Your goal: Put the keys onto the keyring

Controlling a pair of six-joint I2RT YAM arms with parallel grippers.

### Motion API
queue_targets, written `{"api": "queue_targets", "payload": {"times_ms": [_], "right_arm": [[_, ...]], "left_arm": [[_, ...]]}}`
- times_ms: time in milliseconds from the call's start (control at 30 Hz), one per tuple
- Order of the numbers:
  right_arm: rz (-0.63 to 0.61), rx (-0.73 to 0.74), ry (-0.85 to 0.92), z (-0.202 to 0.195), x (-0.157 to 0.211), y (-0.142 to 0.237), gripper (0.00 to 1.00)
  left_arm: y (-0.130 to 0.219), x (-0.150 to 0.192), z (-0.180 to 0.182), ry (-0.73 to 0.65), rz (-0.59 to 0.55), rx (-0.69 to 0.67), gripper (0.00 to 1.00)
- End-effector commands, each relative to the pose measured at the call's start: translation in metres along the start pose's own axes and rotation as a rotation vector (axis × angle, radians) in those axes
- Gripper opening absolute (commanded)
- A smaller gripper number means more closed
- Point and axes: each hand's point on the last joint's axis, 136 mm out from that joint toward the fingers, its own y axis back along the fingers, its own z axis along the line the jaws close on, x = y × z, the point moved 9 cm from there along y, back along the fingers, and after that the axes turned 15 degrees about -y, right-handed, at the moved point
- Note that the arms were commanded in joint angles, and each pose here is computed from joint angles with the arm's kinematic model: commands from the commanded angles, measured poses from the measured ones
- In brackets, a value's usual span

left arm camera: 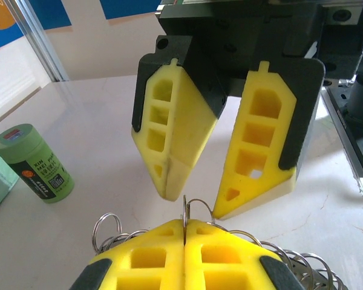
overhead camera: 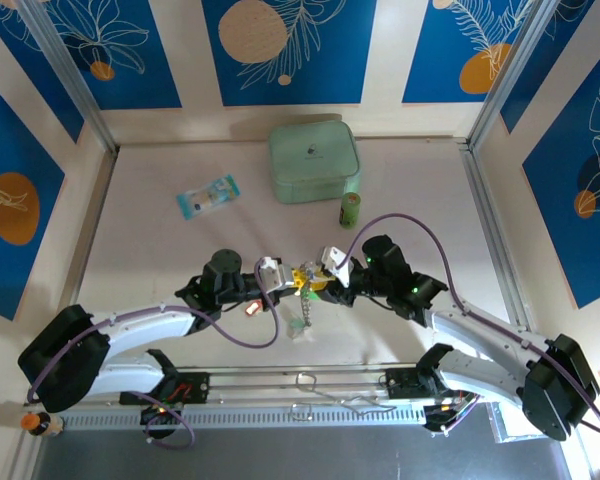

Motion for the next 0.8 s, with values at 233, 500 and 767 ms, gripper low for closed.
{"api": "queue_targets", "payload": {"times_ms": [233, 500, 767], "right_arm": [[-0.06, -0.065, -0.042, 0.006, -0.011, 0.007, 0.35], [-0.068, -0.085, -0.007, 0.007, -0.018, -0.002, 0.32], [-0.069, -0.111, 0.016, 0.009, -0.019, -0.006, 0.23]], "left_arm": [[0.002, -0.012, 0.001, -0.049, -0.081, -0.009, 0.0], [0.002, -0.013, -0.001, -0.049, -0.092, 0.009, 0.0], [0.002, -0.013, -0.002, -0.054, -0.1, 0.017, 0.0]]}}
